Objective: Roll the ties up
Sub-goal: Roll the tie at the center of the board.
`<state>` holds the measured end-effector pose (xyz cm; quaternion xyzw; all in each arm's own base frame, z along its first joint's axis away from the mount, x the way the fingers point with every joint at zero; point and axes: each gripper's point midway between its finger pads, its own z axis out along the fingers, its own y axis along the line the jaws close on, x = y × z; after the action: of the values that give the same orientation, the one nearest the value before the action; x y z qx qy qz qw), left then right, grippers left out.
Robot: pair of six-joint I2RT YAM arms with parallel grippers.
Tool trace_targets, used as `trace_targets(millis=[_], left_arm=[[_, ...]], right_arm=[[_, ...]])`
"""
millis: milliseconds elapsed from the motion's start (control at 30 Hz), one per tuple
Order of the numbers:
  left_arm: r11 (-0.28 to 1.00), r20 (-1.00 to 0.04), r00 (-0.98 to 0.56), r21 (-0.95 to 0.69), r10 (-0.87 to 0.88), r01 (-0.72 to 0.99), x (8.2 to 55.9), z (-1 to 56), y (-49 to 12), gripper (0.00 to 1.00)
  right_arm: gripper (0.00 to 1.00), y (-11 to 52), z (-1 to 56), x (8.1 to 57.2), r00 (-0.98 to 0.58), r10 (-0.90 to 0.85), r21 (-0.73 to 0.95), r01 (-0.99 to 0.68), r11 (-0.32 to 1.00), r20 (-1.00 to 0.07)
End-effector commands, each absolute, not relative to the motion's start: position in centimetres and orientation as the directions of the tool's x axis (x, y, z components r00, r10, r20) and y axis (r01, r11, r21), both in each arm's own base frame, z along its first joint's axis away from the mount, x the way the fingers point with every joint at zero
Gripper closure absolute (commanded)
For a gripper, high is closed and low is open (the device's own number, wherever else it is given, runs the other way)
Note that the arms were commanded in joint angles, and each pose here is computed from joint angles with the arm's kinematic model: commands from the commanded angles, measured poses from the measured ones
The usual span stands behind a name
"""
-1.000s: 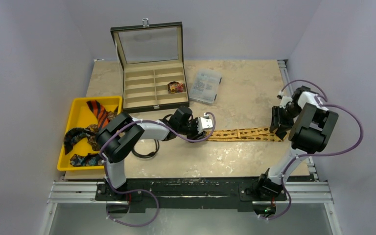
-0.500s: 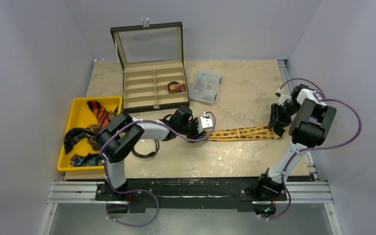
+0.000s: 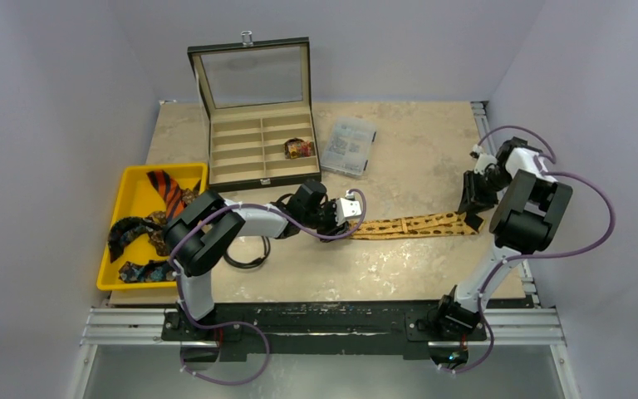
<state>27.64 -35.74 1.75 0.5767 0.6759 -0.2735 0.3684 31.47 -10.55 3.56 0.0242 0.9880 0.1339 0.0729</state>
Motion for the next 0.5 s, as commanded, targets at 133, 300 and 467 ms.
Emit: trace_targets(millis=[133,300,467], left_arm=[[0.247,-0.647,-0.190,-0.003,0.739,0.969,25.9,-4.1,-31.2,0.82],[0.246,-0.646,-0.190,-0.003,0.739,0.969,25.9,-4.1,-31.2,0.82],[0.254,-0.643,-0.199,-0.007,0.739,0.967,25.8,-4.2,-31.1,0.82]], right_arm=[[0.67,-12.1,6.5,32.7,-0.972,0.079,0.168,0.042,0.985,-0.223],[0.66,-9.7,5.3,32.1,-0.981,0.091,0.303,0.035,0.952,-0.172],[0.64,-9.2,4.3,31.9,-0.984,0.097,0.324,0.043,0.945,-0.153]])
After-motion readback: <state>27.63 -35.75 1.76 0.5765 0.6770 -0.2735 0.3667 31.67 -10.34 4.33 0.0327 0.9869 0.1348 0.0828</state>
